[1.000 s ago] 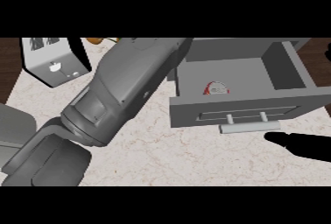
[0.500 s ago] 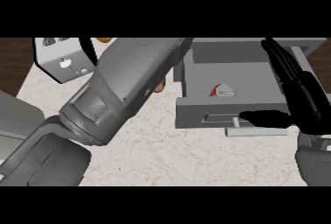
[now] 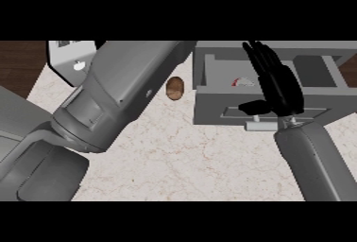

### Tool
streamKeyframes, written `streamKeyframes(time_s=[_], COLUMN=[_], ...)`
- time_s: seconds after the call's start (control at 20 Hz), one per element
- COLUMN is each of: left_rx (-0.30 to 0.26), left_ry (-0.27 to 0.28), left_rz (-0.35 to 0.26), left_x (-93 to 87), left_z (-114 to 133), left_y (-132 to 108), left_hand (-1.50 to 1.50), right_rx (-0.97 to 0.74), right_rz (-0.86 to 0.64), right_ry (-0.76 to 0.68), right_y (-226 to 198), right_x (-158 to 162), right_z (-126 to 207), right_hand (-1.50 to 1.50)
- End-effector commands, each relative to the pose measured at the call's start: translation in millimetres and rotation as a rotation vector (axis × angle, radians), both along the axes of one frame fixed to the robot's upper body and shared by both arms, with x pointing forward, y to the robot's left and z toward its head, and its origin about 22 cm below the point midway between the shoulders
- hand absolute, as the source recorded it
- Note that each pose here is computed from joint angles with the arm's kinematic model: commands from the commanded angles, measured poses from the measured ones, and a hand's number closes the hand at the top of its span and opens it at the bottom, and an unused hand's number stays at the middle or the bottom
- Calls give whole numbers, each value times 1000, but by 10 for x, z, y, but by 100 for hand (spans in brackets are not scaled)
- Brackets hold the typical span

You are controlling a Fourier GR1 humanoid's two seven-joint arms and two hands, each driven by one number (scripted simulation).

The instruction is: Pick up the can, place it into the drawer and close the drawer

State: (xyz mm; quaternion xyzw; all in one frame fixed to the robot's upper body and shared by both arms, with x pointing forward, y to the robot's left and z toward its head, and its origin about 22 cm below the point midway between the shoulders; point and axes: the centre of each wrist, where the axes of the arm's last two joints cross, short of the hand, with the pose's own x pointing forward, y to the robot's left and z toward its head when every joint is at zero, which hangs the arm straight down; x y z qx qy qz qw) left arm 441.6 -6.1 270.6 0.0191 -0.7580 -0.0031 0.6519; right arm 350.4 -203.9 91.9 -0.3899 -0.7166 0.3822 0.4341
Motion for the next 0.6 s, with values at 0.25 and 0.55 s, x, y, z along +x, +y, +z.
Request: streamKeyframes(time_s=[0.25, 0.55], left_rx=[14, 8], left_ry=[-9, 20], left_rz=[40, 41], left_x=[117, 166], left_z=[-88, 68], left_y=[386, 683], left_hand=[-150, -150], right_rx=[-73, -54], right_rz=[-92, -163], right_ry=[-67, -145], right_y=[56, 209], right_x=[462, 675], right_z=[-350, -394], right_hand=[-150, -150])
